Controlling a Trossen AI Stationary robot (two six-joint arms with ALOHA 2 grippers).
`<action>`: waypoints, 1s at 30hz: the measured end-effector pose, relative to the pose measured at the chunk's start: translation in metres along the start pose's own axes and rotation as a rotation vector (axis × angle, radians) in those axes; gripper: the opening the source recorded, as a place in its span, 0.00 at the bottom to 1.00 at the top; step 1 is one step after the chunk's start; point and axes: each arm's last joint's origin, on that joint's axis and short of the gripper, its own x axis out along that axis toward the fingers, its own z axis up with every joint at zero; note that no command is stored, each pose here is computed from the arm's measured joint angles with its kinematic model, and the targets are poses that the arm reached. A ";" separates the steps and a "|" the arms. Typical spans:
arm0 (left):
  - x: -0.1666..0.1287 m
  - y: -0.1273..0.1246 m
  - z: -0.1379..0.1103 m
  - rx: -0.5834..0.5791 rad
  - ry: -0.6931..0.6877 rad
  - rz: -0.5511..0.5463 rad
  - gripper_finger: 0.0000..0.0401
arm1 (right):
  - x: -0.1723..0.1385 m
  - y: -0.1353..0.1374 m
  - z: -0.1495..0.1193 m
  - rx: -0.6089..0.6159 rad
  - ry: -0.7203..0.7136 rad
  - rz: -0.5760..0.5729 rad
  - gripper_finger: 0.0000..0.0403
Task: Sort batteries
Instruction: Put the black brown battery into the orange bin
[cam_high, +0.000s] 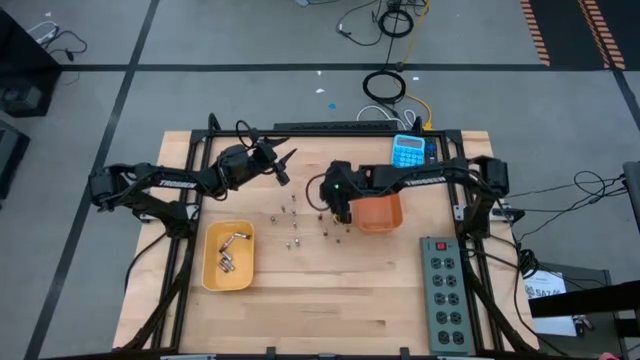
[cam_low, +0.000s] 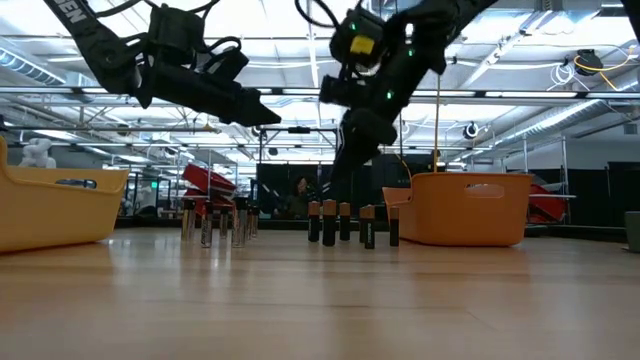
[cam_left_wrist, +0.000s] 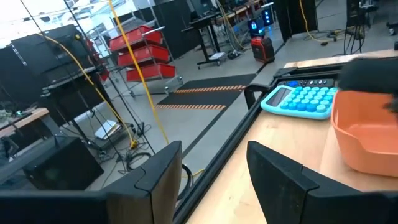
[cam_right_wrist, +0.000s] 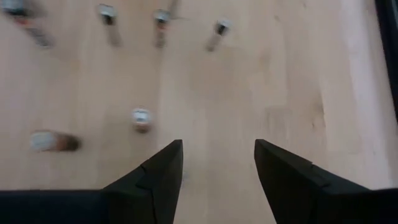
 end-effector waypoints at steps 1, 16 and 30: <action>0.000 0.000 0.000 0.000 0.000 0.000 0.48 | -0.003 0.002 0.003 -0.016 0.006 0.003 0.48; 0.000 -0.001 -0.001 0.001 0.000 -0.024 0.48 | 0.009 0.010 0.017 -0.100 0.095 0.069 0.48; 0.000 -0.001 -0.001 0.003 0.006 -0.026 0.48 | 0.023 0.017 0.027 -0.158 0.117 0.172 0.48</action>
